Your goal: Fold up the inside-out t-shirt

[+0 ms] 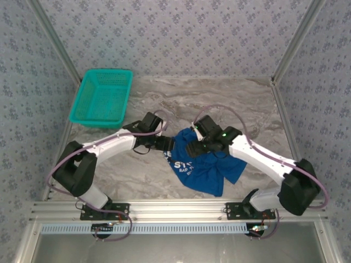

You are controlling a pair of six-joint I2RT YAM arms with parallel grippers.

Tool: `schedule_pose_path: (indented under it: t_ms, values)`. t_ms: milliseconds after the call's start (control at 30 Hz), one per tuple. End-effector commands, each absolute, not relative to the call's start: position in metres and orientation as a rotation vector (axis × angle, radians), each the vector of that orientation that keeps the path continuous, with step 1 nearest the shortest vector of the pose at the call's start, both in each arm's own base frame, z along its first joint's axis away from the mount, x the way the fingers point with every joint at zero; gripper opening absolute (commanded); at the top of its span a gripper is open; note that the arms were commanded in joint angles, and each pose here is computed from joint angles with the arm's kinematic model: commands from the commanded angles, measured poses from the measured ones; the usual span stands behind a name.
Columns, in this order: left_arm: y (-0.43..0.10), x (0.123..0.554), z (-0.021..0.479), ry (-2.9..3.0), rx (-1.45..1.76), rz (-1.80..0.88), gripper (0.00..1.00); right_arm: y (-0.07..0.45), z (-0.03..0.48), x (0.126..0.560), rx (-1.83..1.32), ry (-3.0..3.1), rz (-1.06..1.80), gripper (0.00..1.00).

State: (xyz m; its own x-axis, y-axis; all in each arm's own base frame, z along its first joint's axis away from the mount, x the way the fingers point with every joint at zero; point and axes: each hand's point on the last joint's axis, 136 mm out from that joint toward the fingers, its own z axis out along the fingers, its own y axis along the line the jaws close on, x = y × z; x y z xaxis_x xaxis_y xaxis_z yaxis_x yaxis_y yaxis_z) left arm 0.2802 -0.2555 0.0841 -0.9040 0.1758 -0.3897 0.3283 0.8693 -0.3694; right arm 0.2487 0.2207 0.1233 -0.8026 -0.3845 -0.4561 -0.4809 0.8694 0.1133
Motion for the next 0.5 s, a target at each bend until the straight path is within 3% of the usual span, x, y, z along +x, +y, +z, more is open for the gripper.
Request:
schedule_pose_path:
  t_ms: [0, 33, 133, 200, 333, 467]
  values:
    - [-0.249, 0.284, 0.097, 2.66, 0.323, -0.627, 0.68, 0.228, 0.108, 0.26, -0.649, 2.614, 0.314, 0.74]
    - [-0.252, 0.282, 0.099, 2.652, 0.336, -0.661, 0.68, 0.225, 0.1, 0.263, -0.648, 2.638, 0.28, 0.64]
    - [-0.269, 0.274, 0.111, 2.564, 0.441, -0.798, 0.69, 0.207, 0.092, 0.274, -0.608, 2.703, 0.185, 0.18]
    - [-0.28, 0.266, 0.12, 2.463, 0.584, -0.813, 0.7, 0.192, 0.119, 0.288, -0.576, 2.658, 0.13, 0.02]
    - [-0.303, 0.259, 0.132, 2.244, 0.882, -0.669, 0.73, 0.174, 0.184, 0.338, -0.44, 2.505, 0.232, 0.0]
    - [-0.313, 0.269, 0.133, 2.129, 1.035, -0.575, 0.77, 0.153, 0.191, 0.393, -0.348, 2.504, 0.125, 0.0]
